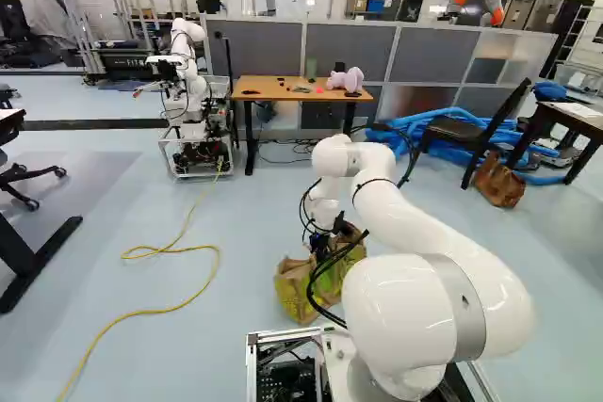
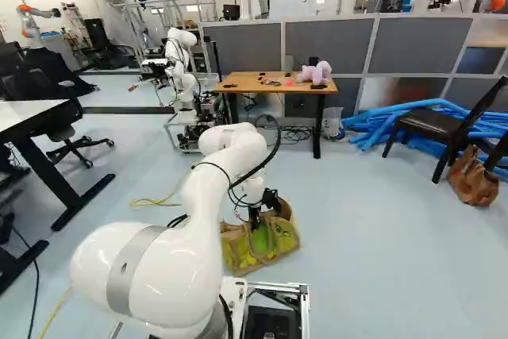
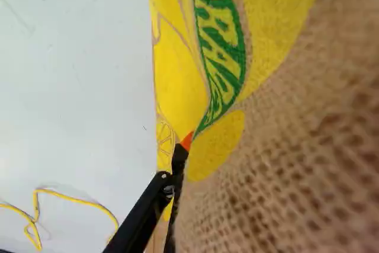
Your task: Pick up the bag on the ground and place it on the table
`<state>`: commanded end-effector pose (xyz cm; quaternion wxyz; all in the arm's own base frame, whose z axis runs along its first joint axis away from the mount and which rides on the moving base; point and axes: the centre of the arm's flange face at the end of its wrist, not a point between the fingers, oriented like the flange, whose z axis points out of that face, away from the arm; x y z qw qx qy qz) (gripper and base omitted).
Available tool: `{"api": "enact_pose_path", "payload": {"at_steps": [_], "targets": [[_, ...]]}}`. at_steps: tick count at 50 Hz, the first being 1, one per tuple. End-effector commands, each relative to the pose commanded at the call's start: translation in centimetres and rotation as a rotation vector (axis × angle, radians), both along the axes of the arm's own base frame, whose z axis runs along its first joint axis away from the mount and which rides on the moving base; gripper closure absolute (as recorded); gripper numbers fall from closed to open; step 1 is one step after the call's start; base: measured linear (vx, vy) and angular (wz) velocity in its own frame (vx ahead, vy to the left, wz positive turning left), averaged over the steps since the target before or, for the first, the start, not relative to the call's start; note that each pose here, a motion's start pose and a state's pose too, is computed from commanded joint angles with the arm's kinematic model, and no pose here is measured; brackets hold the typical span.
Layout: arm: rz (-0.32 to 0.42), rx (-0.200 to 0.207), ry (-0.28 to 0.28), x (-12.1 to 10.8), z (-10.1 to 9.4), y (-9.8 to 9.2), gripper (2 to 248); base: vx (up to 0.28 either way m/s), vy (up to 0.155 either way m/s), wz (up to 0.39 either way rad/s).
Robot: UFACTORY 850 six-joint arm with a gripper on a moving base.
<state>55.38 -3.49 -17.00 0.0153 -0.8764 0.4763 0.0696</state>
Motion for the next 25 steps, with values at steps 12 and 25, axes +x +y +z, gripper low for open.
{"api": "enact_pose_path", "payload": {"at_steps": [12, 25], "targets": [[0.0, 0.0, 0.001, 0.1, 1.8, 0.0, 228, 0.0, 0.0, 0.0], [0.04, 0.004, -0.004, 0.1, 3.8, 0.0, 228, 0.0, 0.0, 0.0]]}}
